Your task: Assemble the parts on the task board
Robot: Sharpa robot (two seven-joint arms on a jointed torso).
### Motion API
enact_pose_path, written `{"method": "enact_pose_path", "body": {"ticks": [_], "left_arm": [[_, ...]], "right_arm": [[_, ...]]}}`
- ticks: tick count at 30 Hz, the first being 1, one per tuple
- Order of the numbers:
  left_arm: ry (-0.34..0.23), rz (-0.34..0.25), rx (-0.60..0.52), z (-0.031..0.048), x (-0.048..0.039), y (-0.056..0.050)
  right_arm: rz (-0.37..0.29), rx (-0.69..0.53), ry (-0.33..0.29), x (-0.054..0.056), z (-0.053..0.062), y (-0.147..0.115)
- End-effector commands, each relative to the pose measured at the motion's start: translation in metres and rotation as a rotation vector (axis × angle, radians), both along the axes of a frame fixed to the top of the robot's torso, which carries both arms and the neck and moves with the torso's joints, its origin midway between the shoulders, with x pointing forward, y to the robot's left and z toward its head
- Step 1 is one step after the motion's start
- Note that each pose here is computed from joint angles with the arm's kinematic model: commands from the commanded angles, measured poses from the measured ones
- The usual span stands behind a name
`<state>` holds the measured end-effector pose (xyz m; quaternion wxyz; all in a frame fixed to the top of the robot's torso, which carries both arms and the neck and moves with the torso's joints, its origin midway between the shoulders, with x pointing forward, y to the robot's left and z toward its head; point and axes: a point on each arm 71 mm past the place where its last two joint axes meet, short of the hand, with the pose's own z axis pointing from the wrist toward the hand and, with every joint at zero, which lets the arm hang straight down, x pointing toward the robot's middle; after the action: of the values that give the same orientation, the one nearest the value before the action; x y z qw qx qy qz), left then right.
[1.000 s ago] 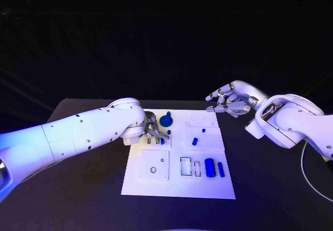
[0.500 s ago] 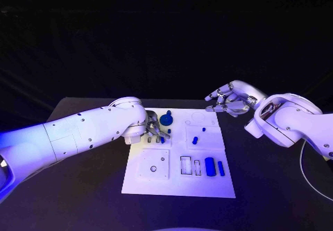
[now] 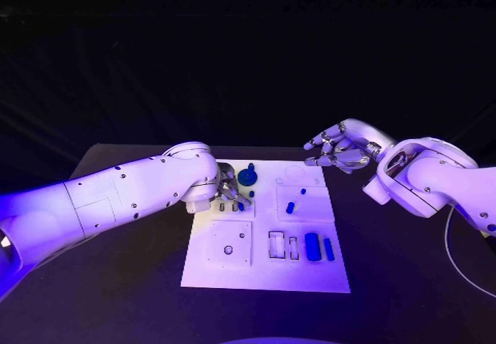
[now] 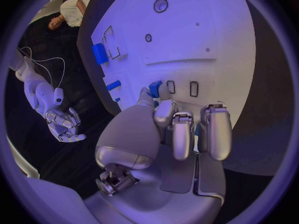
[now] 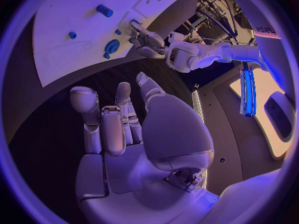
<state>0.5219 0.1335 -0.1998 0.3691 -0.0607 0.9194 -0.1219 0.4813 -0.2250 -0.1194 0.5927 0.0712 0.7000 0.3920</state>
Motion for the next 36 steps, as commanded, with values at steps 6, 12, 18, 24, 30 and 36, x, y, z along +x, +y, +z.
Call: {"method": "enact_pose_path", "body": {"ticks": [6, 12, 18, 24, 30, 36], "left_arm": [[0.031, -0.012, -0.006, -0.0028, -0.0020, -0.001], [0.031, 0.012, -0.046, -0.0013, -0.0048, 0.004], [0.009, 0.041, -0.066, 0.0015, -0.0061, 0.015], [-0.023, 0.045, -0.046, 0.0032, -0.0058, 0.022], [-0.071, 0.049, -0.047, 0.0045, -0.0067, 0.022], [-0.111, 0.038, -0.033, 0.0046, -0.0071, 0.020]], "right_arm": [[0.012, -0.008, 0.012, 0.000, -0.001, 0.001], [0.015, -0.008, 0.015, 0.000, -0.002, 0.002], [0.015, -0.008, 0.019, 0.000, -0.002, 0.002], [0.018, -0.019, 0.010, 0.001, -0.003, 0.002], [0.025, -0.038, 0.002, 0.001, -0.006, 0.003], [0.028, -0.043, 0.002, 0.001, -0.007, 0.004]]}}
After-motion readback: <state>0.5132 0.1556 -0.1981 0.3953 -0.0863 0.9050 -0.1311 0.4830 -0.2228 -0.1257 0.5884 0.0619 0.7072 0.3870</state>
